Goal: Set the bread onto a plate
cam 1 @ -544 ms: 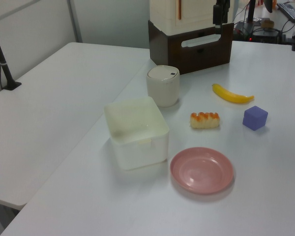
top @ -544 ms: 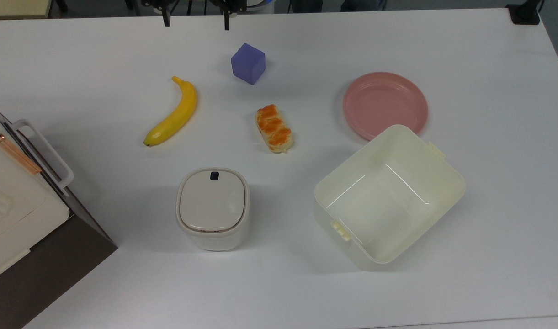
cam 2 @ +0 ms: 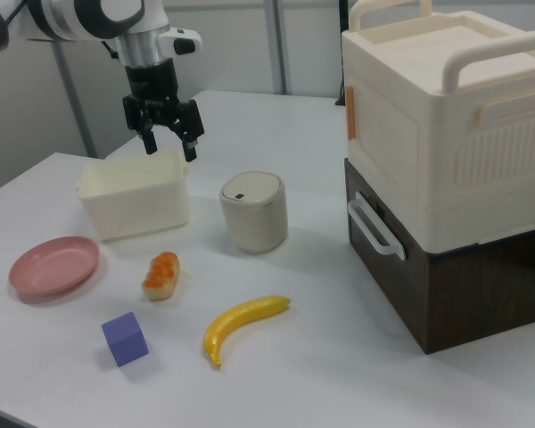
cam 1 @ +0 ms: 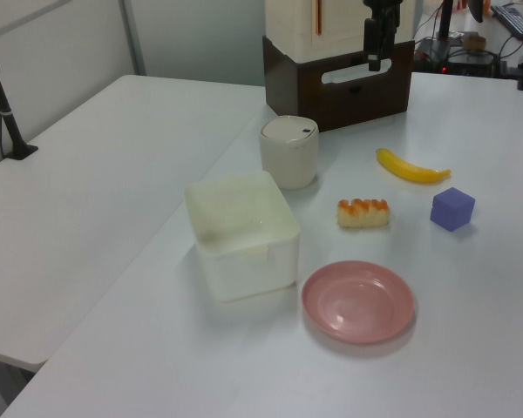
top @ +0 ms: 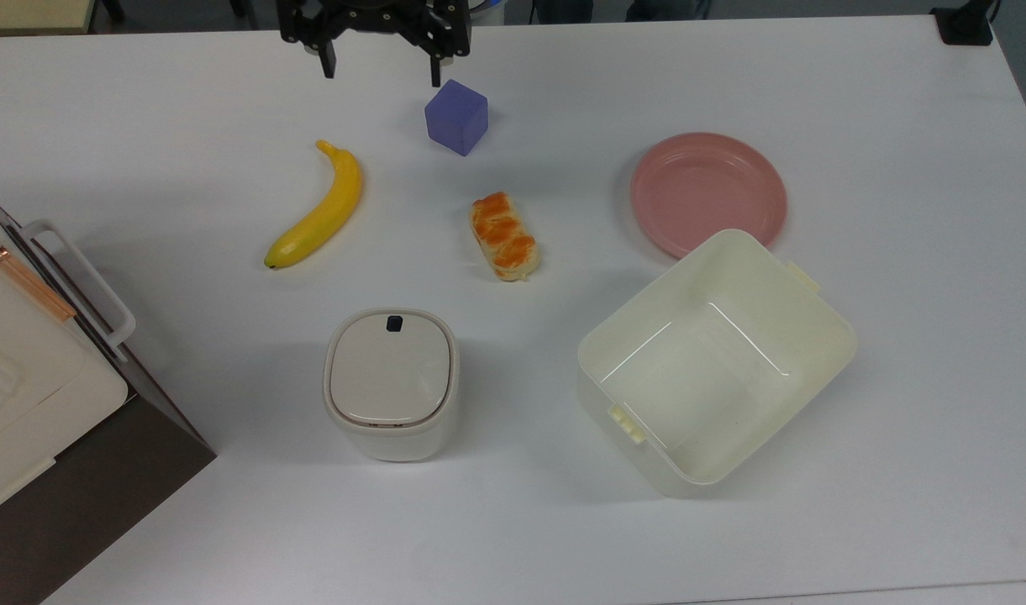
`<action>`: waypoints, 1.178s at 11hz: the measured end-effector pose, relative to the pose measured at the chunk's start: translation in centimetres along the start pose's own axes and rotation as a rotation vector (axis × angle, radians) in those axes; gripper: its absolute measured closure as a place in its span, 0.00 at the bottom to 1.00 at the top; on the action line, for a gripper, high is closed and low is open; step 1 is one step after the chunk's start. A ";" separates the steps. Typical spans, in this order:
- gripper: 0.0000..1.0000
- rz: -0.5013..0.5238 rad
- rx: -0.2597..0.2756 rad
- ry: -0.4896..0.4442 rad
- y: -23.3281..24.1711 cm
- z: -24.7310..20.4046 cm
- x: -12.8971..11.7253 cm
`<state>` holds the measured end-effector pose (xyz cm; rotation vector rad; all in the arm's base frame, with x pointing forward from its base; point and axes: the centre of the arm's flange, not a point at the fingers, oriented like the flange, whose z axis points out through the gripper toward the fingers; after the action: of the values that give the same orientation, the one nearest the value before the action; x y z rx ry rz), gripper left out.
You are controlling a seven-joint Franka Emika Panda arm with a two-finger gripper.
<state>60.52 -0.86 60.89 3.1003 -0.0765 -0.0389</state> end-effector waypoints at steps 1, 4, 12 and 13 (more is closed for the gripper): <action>0.00 0.009 0.020 0.001 -0.4 -0.1 0.0; 0.00 0.027 0.029 0.002 -0.7 -0.1 0.0; 0.00 0.050 0.032 -0.040 1.8 2.2 0.7; 0.00 0.044 0.034 -0.039 1.5 2.1 0.7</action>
<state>61.05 -2.46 58.83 3.1307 -0.1487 -0.0970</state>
